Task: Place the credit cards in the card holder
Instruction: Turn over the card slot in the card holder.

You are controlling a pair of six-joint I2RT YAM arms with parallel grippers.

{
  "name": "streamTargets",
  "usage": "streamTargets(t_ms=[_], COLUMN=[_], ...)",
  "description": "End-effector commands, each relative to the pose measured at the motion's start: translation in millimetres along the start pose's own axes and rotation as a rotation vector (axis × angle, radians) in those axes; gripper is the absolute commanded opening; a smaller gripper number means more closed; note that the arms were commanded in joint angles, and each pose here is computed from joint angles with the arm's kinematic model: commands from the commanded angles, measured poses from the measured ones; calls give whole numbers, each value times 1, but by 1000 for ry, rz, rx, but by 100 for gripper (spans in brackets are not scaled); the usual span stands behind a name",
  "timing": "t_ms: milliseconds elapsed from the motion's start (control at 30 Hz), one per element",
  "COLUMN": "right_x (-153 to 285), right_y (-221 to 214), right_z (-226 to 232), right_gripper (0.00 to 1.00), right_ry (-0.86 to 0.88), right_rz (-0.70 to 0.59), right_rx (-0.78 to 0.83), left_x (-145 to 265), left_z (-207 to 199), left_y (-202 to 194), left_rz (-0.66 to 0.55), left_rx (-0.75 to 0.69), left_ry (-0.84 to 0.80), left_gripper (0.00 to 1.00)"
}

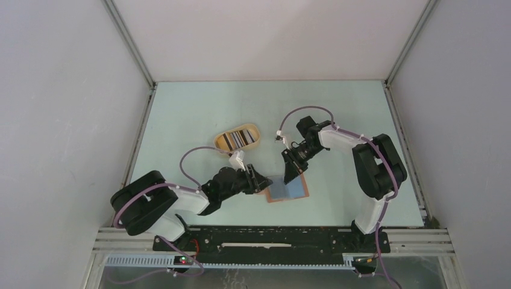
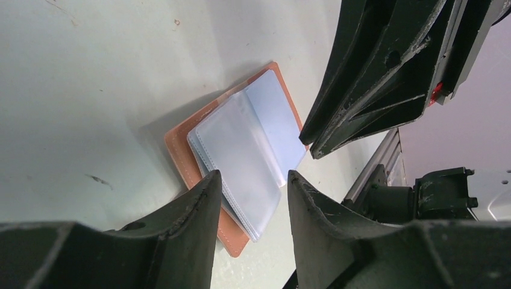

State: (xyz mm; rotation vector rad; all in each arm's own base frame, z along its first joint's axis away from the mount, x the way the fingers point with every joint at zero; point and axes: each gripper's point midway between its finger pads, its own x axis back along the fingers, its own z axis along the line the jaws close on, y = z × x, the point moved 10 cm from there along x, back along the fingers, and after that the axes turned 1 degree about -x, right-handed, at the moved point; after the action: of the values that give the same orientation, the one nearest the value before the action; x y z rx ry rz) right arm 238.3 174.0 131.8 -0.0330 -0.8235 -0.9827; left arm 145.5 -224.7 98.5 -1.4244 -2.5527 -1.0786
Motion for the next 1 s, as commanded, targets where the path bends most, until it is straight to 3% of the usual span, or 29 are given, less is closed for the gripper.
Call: streamTargets(t_ms=[0, 967], right_x=[-4, -9], right_y=[-1, -4], right_z=[-1, -19], right_gripper=[25, 25], right_ry=[16, -71], right_rz=[14, 49], right_rx=[9, -68], left_x=[-14, -31], left_z=[-18, -8], left_y=[10, -2], left_rz=[-14, 44], left_rx=[-26, 33], left_ry=[-88, -52], left_gripper=[49, 47])
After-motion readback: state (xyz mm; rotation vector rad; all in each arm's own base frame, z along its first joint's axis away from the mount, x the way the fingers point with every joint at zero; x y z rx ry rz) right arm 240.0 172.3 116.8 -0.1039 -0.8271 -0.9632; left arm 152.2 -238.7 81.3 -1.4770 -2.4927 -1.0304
